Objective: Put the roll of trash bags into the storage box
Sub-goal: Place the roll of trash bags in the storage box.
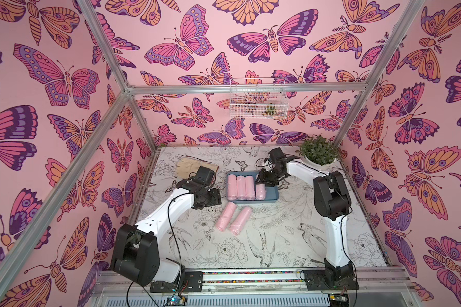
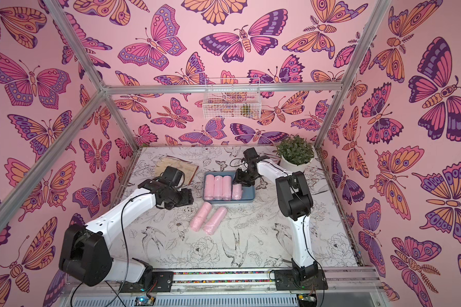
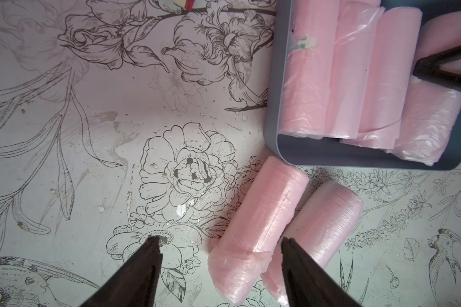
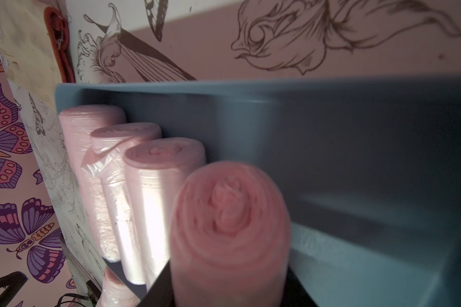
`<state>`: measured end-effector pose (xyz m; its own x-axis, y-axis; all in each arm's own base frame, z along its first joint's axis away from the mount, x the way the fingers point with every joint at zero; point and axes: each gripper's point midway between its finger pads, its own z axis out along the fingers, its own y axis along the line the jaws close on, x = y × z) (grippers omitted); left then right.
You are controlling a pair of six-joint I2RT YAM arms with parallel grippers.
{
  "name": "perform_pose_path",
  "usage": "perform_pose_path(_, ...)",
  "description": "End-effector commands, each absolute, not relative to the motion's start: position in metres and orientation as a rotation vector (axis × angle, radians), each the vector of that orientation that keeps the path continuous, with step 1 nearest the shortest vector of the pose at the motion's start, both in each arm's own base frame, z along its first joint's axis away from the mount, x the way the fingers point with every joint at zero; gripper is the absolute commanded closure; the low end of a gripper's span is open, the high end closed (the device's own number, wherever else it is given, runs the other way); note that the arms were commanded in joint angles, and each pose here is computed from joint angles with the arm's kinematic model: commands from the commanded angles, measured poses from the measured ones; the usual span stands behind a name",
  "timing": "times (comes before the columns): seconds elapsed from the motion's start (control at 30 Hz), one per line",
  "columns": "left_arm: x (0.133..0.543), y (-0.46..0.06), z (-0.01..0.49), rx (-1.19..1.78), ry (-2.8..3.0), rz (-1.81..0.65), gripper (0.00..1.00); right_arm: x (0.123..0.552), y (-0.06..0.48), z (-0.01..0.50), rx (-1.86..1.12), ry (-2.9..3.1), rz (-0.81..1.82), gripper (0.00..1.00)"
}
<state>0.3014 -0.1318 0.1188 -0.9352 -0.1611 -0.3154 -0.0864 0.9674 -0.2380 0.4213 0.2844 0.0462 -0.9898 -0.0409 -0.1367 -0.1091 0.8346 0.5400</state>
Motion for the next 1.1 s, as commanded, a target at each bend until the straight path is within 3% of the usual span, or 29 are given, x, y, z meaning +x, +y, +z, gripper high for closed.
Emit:
perform_pose_path(0.0,0.3,-0.131,0.116,-0.178,2.78,-0.326,0.25,0.433,0.292,0.051,-0.113,2.859,0.917,0.57)
perform_pose_path(0.37,0.303,-0.14,0.108,-0.168,2.807,-0.37,0.24,0.435,0.298,0.041,-0.119,2.874,0.962,0.52)
perform_pose_path(0.83,0.303,-0.142,0.108,-0.166,2.802,-0.378,0.24,0.428,0.301,0.045,-0.105,2.863,1.025,0.34)
perform_pose_path(1.07,0.302,-0.143,0.11,-0.166,2.8,-0.382,0.23,0.422,0.296,0.051,-0.107,2.86,1.01,0.3)
